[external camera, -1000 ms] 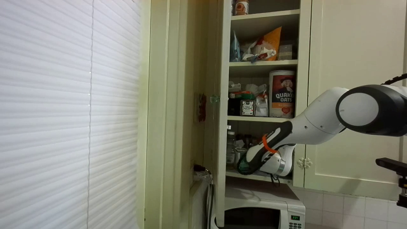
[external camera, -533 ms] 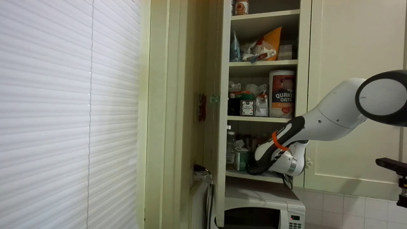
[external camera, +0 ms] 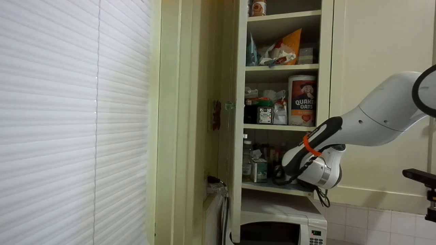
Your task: Put the bottle in the top cabinet
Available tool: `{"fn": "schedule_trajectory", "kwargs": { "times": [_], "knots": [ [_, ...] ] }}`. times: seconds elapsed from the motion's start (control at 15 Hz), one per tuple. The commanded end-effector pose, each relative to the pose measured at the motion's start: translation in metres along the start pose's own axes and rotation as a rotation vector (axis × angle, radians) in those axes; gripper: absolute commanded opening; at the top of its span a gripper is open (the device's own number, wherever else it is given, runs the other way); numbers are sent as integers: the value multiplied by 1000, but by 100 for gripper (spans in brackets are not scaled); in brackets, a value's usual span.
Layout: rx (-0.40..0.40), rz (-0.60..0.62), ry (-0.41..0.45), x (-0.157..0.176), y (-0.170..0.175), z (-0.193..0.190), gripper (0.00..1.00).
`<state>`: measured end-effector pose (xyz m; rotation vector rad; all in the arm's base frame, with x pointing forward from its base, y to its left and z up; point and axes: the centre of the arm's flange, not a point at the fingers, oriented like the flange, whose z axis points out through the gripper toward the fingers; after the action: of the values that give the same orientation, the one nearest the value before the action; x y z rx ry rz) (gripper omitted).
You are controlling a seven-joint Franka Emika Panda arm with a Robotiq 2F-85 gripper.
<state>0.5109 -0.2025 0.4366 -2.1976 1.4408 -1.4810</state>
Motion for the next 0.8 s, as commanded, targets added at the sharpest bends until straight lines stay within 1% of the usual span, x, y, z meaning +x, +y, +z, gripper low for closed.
{"fn": "schedule_trajectory", "kwargs": {
  "times": [0.0, 0.33, 0.47, 0.67, 0.73],
  "knots": [
    [-46, -41, -43, -10, -9, -33, 0],
    [-77, -164, -51, -1, -4, -58, 0],
    [-71, -218, -47, 7, -10, -71, 0],
    [-29, -288, -68, 16, -27, -89, 0],
    [-12, -305, -99, 17, -32, -93, 0]
  ]
}}
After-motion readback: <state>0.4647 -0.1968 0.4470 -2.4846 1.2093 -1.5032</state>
